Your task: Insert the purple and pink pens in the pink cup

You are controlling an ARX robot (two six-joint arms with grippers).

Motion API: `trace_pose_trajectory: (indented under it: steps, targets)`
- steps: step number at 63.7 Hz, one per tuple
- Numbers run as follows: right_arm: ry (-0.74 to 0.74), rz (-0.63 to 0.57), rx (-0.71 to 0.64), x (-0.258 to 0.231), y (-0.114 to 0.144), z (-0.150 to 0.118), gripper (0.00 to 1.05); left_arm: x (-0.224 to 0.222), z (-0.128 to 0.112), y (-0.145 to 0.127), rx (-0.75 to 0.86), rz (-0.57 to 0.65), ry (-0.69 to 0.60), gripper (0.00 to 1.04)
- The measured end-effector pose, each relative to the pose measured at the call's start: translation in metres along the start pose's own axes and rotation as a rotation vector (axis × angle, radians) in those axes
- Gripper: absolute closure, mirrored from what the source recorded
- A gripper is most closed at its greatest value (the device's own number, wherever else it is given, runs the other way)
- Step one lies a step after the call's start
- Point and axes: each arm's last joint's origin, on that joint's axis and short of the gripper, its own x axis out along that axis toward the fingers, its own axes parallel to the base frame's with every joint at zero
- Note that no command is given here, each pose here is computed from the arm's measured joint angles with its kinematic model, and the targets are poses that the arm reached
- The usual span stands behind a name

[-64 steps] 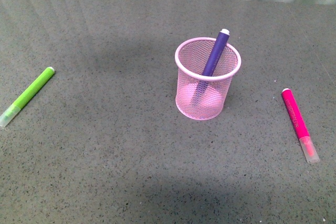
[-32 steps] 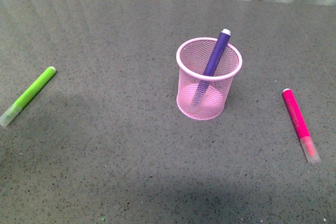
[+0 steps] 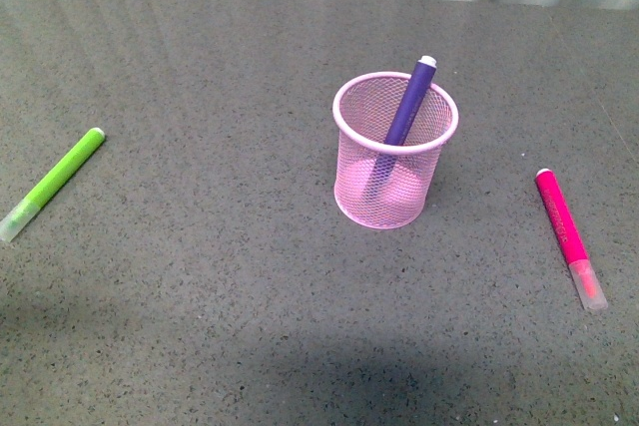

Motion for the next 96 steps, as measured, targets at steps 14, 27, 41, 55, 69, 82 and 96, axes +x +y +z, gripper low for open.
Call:
trace_pose_trajectory:
  steps: [14, 27, 41, 55, 69, 82, 96]
  targets:
    - [0.000, 0.000, 0.000, 0.000, 0.000, 0.000, 0.07, -0.021, -0.014, 0.014, 0.011, 0.002, 0.003, 1.03]
    - [0.000, 0.000, 0.000, 0.000, 0.000, 0.000, 0.07, -0.031, -0.011, 0.014, 0.011, 0.001, -0.007, 1.03]
    - [0.000, 0.000, 0.000, 0.000, 0.000, 0.000, 0.07, -0.039, -0.010, 0.014, 0.011, 0.001, -0.012, 1.03]
    - [0.000, 0.000, 0.000, 0.000, 0.000, 0.000, 0.07, -0.046, -0.008, 0.014, 0.011, 0.000, -0.018, 1.03]
    - [0.000, 0.000, 0.000, 0.000, 0.000, 0.000, 0.07, -0.052, -0.008, 0.014, 0.011, 0.000, -0.020, 1.03]
    - [0.000, 0.000, 0.000, 0.000, 0.000, 0.000, 0.07, -0.056, -0.008, 0.014, 0.011, 0.000, -0.020, 1.03]
    - [0.000, 0.000, 0.000, 0.000, 0.000, 0.000, 0.07, -0.061, -0.009, 0.014, 0.011, 0.001, -0.015, 1.03]
